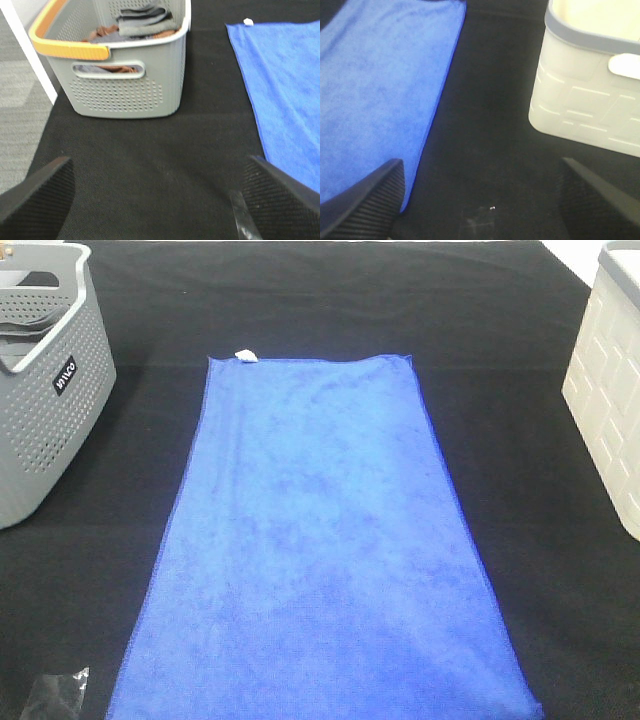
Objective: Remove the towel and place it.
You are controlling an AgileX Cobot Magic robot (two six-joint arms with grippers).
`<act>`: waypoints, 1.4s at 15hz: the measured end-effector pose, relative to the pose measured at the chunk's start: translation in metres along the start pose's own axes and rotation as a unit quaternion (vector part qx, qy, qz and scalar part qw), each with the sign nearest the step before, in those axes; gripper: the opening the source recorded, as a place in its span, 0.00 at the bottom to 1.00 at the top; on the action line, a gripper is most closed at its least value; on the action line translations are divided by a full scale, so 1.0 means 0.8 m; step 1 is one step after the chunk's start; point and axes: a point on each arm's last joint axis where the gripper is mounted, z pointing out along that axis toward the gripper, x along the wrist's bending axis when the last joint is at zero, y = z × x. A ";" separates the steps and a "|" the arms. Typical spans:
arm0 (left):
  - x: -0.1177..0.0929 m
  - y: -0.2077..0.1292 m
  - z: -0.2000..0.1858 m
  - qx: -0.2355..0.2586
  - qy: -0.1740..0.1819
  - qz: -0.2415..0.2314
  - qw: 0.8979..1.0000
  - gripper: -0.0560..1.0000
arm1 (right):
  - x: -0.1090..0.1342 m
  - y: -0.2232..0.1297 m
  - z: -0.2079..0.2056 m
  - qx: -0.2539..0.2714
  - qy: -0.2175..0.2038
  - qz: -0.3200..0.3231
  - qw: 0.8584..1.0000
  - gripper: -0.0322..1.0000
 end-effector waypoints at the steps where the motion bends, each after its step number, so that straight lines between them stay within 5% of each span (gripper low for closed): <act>1: 0.000 -0.004 0.006 0.009 0.000 0.001 1.000 0.85 | 0.000 -0.002 -0.004 -0.011 -0.001 0.000 1.000 0.78; 4: -0.003 -0.019 0.028 0.035 -0.012 -0.004 0.999 0.85 | 0.000 -0.010 0.001 0.005 0.000 0.000 1.000 0.78; 17: -0.009 -0.017 0.040 0.003 -0.033 -0.022 0.999 0.85 | 0.001 -0.011 0.001 0.008 0.000 0.000 1.000 0.78; 21: -0.009 -0.016 0.040 0.003 -0.015 -0.033 0.999 0.85 | 0.001 -0.011 0.001 0.008 0.000 0.000 1.000 0.78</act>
